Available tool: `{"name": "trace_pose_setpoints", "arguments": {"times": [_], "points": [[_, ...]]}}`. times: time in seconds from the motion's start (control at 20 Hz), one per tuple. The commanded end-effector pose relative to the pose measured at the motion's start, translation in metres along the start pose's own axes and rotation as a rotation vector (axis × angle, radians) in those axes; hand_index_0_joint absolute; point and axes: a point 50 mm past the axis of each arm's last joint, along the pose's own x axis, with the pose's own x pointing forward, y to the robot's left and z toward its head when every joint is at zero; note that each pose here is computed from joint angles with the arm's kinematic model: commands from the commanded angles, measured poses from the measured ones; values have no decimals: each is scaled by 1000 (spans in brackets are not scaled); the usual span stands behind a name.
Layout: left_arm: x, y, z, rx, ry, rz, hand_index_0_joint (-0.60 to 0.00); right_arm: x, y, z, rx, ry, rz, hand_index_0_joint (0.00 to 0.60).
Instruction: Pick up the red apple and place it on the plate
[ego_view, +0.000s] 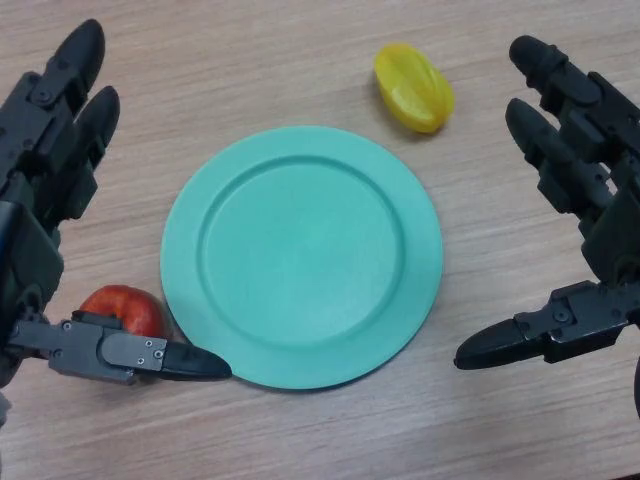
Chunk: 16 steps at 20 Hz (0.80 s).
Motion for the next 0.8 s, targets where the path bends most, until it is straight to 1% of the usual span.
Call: {"name": "trace_pose_setpoints", "arguments": {"times": [0.05, 0.25, 0.35, 0.45, 0.5, 0.55, 0.6, 0.65, 0.7, 0.75, 0.8], "points": [[-4, 10, 24, 114, -185, 40, 0, -2, -1, 29, -36, -211, 7, 0], [-3, 9, 19, 117, -176, 39, 0, -3, -3, 30, -29, -224, -7, 0], [-8, 8, 16, 99, -171, 19, 0, -2, -4, 32, -24, -230, -9, 0], [-16, 14, 8, 117, -163, 37, 0, 0, -2, 34, -25, -238, -3, 0], [-23, 21, 0, 159, -160, 63, 0, 1, 0, 33, -27, -235, 5, 0], [-26, 24, -5, 167, -159, 72, 0, 1, 0, 32, -25, -232, 7, 0], [-35, 30, -16, 213, -156, 95, 0, 1, -1, 32, -23, -233, 7, 0], [-37, 33, -21, 234, -158, 107, 0, 0, -1, 32, -22, -236, 6, 0], [-40, 40, -35, 277, -160, 145, 0, -1, 0, 32, -18, -241, 4, 0], [-41, 43, -39, 279, -162, 158, 0, -1, 1, 31, -14, -240, 4, 0], [-39, 45, -51, 270, -162, 174, 0, -1, 0, 30, -3, -239, 0, 0]]}}
